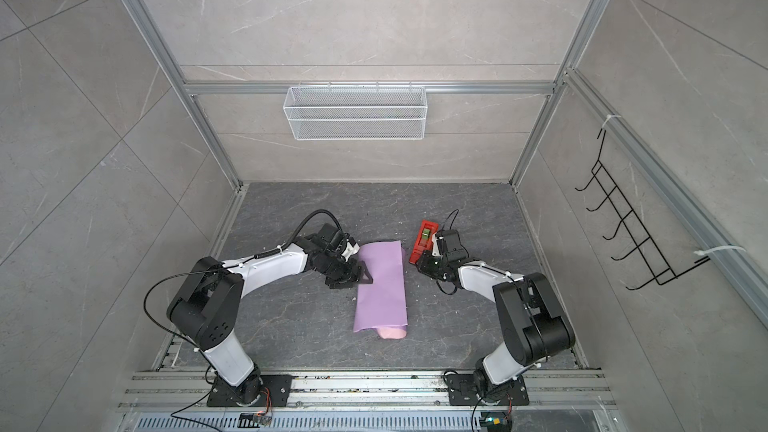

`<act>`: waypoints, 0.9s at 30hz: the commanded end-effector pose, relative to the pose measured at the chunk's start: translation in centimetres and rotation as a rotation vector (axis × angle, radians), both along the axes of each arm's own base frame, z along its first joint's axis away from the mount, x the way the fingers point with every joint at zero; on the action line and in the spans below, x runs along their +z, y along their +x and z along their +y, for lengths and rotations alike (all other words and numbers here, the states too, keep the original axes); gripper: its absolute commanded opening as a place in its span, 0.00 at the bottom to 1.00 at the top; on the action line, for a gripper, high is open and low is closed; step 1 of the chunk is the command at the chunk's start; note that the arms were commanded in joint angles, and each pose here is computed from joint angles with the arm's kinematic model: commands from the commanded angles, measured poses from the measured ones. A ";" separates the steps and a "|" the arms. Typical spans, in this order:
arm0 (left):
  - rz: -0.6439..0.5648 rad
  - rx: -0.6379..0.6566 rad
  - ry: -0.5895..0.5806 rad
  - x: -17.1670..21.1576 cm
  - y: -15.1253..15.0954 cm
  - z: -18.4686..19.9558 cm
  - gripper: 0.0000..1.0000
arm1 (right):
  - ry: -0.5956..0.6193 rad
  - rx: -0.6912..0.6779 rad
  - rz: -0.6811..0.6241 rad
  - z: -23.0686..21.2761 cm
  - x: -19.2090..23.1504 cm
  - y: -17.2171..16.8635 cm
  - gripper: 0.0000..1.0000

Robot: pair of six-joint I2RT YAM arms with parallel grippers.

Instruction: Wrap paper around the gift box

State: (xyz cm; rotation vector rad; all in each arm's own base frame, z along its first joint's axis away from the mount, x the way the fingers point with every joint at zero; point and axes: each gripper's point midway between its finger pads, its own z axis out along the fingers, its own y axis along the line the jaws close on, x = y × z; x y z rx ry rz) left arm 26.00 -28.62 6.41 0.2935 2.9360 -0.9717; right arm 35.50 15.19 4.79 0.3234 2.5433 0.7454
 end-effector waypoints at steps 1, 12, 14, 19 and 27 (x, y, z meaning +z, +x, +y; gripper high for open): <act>0.051 0.003 0.161 -3.7 -1.4 2.3 0.81 | -0.034 -0.036 -0.073 -0.8 1.0 2.9 0.22; 0.051 0.002 0.165 -3.8 -1.5 2.4 0.81 | -0.025 -0.058 -0.101 -1.4 1.4 6.2 0.18; 0.054 0.002 0.166 -3.9 -1.5 2.4 0.81 | -0.016 -0.054 -0.102 -1.2 1.5 6.6 0.18; 0.051 0.002 0.165 -3.8 -1.5 2.4 0.81 | -0.009 -0.047 -0.102 -0.8 1.4 7.8 0.18; 0.050 0.002 0.159 -3.7 -1.5 2.3 0.81 | -0.011 0.000 -0.137 -0.6 3.5 7.1 0.22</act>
